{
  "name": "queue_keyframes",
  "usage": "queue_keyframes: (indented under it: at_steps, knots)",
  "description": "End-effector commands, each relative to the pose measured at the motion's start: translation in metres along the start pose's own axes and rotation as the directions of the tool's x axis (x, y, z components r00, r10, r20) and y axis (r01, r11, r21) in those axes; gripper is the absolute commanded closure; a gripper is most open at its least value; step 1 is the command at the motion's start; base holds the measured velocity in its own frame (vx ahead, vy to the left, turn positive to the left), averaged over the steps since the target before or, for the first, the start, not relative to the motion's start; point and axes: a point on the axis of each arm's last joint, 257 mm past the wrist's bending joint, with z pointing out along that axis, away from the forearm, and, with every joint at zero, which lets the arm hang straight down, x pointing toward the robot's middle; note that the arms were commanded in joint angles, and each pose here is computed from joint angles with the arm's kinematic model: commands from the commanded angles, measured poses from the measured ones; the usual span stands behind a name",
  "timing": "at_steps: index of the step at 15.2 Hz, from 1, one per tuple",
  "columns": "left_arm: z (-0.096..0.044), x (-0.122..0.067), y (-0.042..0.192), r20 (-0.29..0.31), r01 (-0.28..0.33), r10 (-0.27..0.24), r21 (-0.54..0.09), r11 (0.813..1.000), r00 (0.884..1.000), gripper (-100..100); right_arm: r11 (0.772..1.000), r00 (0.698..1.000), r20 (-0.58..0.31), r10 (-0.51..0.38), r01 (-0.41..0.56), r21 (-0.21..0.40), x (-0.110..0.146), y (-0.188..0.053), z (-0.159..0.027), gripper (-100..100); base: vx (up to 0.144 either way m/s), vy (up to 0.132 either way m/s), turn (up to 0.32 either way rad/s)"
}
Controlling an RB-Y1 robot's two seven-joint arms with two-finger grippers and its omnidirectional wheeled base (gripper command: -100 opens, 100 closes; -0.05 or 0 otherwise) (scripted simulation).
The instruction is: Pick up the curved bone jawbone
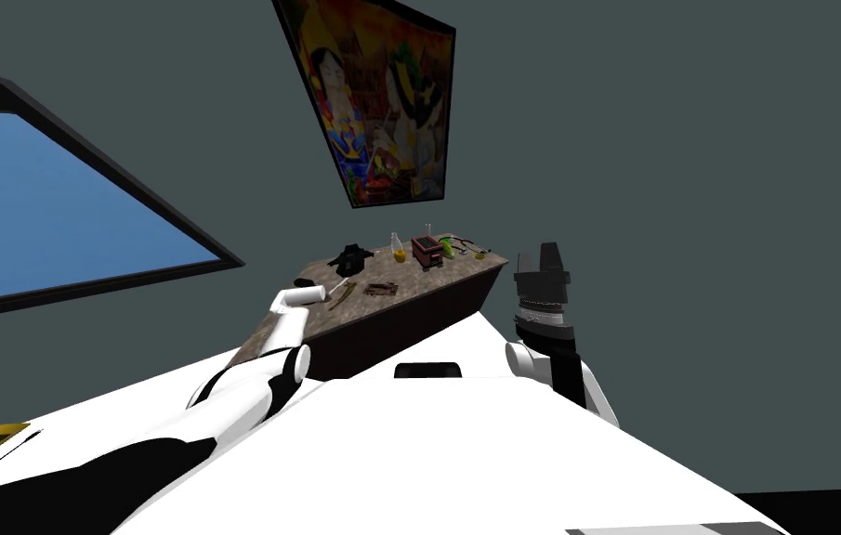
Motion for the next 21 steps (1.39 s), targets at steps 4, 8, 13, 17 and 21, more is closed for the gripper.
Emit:
queue_keyframes:
  at_steps: [4,8,13,17,21]
  knots:
    - [0.003,-0.008,0.012,0.071,0.115,-0.107,-0.106,0.988,0.992,-100,1.0,1.0,0.0,0.0,0.0,0.0,0.0,0.0,0.0,0,0.002,0.001,-0.057]
    - [0.002,-0.014,0.028,0.126,0.168,-0.147,-0.179,0.969,0.981,-100,1.0,1.0,0.0,0.0,0.0,0.0,0.0,0.0,0.0,0,0.005,0.006,-0.054]
    - [-0.004,-0.012,0.046,0.194,0.261,-0.213,-0.271,0.927,0.958,-100,1.0,1.0,0.0,0.0,0.0,0.0,0.0,0.0,0.0,0,0.008,0.013,-0.057]
    - [-0.012,-0.004,0.062,0.246,0.336,-0.261,-0.342,0.878,0.933,-100,1.0,1.0,0.0,0.0,0.0,0.0,0.0,0.0,0.0,0,0.013,0.019,-0.04]
    - [-0.024,0.004,0.082,0.305,0.394,-0.283,-0.413,0.821,0.909,-100,1.0,1.0,0.0,0.0,0.0,0.0,0.0,0.0,0.0,0,0.023,0.04,-0.052]
